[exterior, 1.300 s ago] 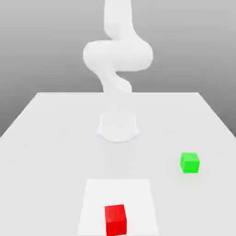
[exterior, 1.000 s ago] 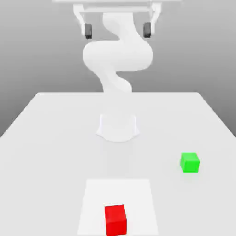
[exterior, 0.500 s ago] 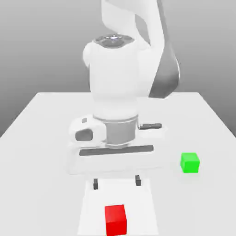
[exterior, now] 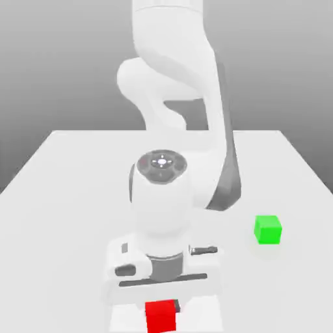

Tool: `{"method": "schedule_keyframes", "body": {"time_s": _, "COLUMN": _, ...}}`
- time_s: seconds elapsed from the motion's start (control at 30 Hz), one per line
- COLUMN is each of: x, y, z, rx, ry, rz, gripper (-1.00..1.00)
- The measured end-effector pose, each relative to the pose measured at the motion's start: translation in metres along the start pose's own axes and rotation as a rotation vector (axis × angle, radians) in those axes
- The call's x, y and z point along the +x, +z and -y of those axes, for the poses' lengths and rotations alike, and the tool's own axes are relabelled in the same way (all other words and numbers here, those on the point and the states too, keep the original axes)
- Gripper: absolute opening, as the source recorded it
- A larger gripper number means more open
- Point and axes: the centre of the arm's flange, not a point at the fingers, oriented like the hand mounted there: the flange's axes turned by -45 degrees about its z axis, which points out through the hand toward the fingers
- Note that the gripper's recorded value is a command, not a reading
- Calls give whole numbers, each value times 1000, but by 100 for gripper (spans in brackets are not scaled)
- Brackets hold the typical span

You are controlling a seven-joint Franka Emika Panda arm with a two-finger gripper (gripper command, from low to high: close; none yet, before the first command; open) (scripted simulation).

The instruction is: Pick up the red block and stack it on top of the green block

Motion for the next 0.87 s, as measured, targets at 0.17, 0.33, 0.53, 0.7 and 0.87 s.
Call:
{"method": "schedule_keyframes", "body": {"time_s": 0.17, "x": -14, "y": -49, "z": 55, "rx": 22, "ry": -38, "rz": -1, "gripper": -100}}
{"method": "schedule_keyframes", "body": {"time_s": 0.33, "x": -95, "y": -70, "z": 217, "rx": 46, "ry": -232, "rz": 9, "gripper": -100}}
{"method": "schedule_keyframes", "body": {"time_s": 0.53, "x": -202, "y": -76, "z": 278, "rx": 8, "ry": -290, "rz": 2, "gripper": -100}}
{"method": "schedule_keyframes", "body": {"time_s": 0.7, "x": -212, "y": -38, "z": 283, "rx": -3, "ry": -300, "rz": -3, "gripper": -100}}
{"method": "schedule_keyframes", "body": {"time_s": 0.87, "x": -212, "y": -15, "z": 281, "rx": -1, "ry": -295, "rz": -2, "gripper": 100}}
